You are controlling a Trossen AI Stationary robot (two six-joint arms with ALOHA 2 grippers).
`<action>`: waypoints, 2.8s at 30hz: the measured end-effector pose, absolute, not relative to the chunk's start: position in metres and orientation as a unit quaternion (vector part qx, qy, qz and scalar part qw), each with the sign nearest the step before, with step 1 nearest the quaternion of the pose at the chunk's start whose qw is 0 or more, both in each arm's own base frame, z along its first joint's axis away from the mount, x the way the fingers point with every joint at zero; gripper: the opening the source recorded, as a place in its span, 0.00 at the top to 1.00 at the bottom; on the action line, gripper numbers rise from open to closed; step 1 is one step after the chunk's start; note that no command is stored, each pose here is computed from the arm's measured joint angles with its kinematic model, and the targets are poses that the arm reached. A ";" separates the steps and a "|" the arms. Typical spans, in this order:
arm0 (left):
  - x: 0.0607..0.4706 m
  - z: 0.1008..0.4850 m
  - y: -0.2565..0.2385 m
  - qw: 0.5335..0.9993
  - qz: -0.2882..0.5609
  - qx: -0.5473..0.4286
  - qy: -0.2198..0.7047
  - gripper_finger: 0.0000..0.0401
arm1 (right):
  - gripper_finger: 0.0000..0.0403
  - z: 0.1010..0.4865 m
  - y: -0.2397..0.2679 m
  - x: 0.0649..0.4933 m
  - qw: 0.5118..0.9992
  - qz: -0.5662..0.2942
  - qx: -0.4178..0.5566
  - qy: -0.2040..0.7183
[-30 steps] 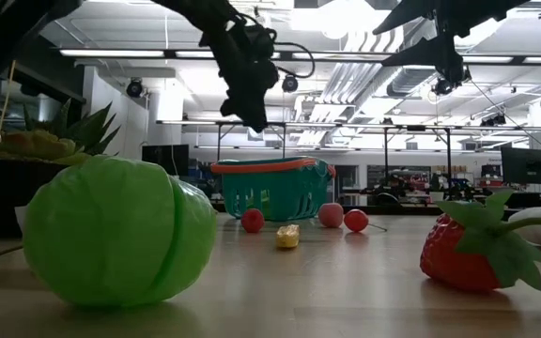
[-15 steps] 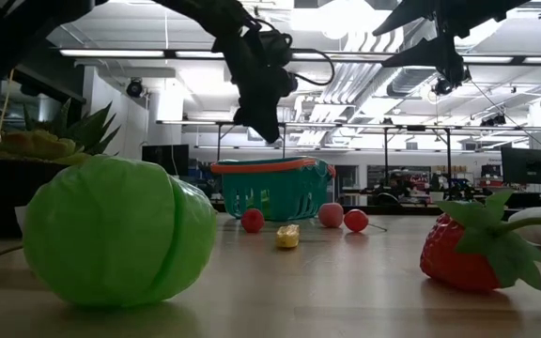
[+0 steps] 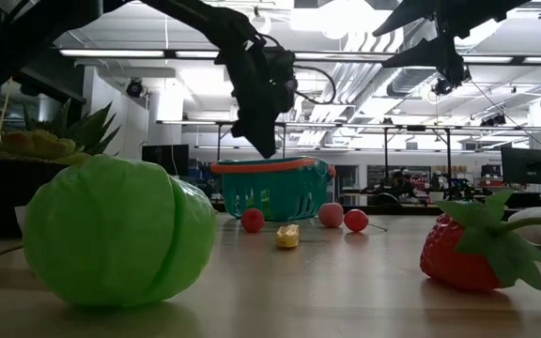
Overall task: Pick and placing Produce into tupperware
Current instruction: Put the left black cherry in the green basket, then put the black cherry in the green basket
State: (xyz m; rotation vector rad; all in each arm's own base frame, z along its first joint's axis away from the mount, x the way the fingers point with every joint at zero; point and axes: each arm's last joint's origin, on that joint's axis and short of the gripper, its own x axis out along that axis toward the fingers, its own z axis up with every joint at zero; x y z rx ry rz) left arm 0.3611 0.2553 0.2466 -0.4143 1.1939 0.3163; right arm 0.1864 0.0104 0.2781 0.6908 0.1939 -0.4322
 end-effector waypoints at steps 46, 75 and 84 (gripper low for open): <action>0.360 0.271 0.251 0.807 0.111 -0.235 0.530 0.79 | 0.44 0.278 0.011 0.187 0.913 -0.206 0.339 0.095; 0.337 0.377 0.232 0.847 0.086 -0.274 0.447 0.99 | 0.80 0.318 0.019 0.183 0.949 -0.068 0.307 0.020; 0.281 0.449 0.176 0.870 0.088 -0.258 0.411 1.00 | 0.98 0.351 0.019 0.166 0.961 -0.014 0.274 -0.029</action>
